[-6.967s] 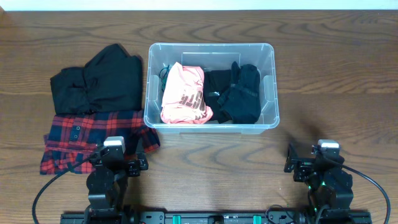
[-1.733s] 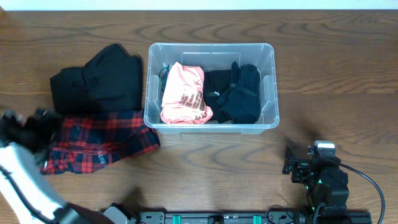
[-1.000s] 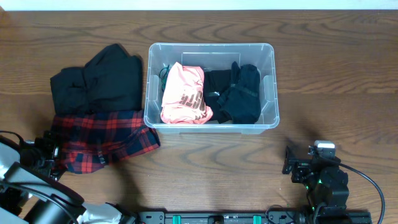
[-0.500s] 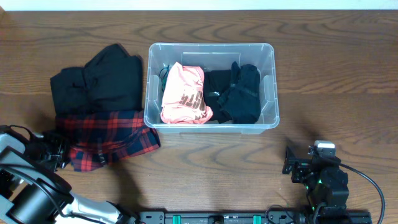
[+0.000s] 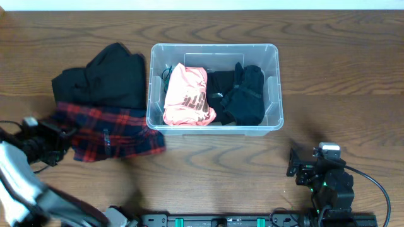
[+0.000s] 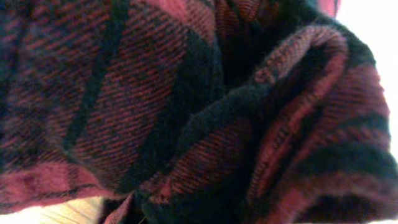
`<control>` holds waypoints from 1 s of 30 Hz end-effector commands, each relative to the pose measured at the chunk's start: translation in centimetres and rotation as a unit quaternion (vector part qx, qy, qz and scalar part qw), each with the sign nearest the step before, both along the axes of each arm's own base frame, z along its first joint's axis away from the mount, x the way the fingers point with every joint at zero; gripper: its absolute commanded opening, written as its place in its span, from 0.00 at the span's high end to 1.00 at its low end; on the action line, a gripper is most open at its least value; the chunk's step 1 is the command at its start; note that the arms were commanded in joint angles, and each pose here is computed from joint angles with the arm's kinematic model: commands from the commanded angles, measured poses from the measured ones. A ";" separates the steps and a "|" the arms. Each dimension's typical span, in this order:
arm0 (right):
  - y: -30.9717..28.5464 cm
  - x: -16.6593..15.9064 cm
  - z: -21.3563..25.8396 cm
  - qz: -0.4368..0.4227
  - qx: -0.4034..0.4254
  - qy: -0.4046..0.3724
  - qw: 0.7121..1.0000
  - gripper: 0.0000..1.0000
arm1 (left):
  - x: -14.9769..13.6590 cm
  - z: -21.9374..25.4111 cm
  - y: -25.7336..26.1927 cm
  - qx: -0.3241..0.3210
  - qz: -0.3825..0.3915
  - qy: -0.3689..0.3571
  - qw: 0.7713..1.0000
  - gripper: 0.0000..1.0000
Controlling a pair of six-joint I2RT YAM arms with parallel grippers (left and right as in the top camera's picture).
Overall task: Pack container
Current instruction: 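Lift the plaid shirt with the left gripper into the bin, release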
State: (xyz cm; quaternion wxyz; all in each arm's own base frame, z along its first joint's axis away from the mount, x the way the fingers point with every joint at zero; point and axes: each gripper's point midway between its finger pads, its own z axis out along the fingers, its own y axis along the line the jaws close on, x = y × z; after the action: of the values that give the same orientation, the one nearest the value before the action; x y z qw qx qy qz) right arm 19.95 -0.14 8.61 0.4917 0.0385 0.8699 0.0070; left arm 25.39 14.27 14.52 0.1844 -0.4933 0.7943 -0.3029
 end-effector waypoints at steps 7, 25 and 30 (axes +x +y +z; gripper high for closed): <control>-0.2 0.0 -0.2 -0.009 0.008 0.000 1.000 0.01 | 2.6 21.1 -7.0 0.059 -0.082 -0.297 0.950 0.94; -0.2 0.0 -0.2 -0.009 0.008 0.000 1.000 0.01 | 11.0 21.5 -27.8 0.052 -0.154 -0.273 0.948 0.94; -0.2 0.0 -0.2 -0.009 0.008 0.000 1.000 0.01 | 13.2 17.6 -32.8 0.057 -0.130 -0.230 0.963 0.94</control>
State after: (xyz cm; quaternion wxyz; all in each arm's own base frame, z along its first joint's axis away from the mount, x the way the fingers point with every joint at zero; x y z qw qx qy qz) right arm 19.96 -0.15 8.62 0.4921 0.0386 0.8697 0.0068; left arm 36.57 -18.76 32.84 0.3193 -0.2171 0.8241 -0.4145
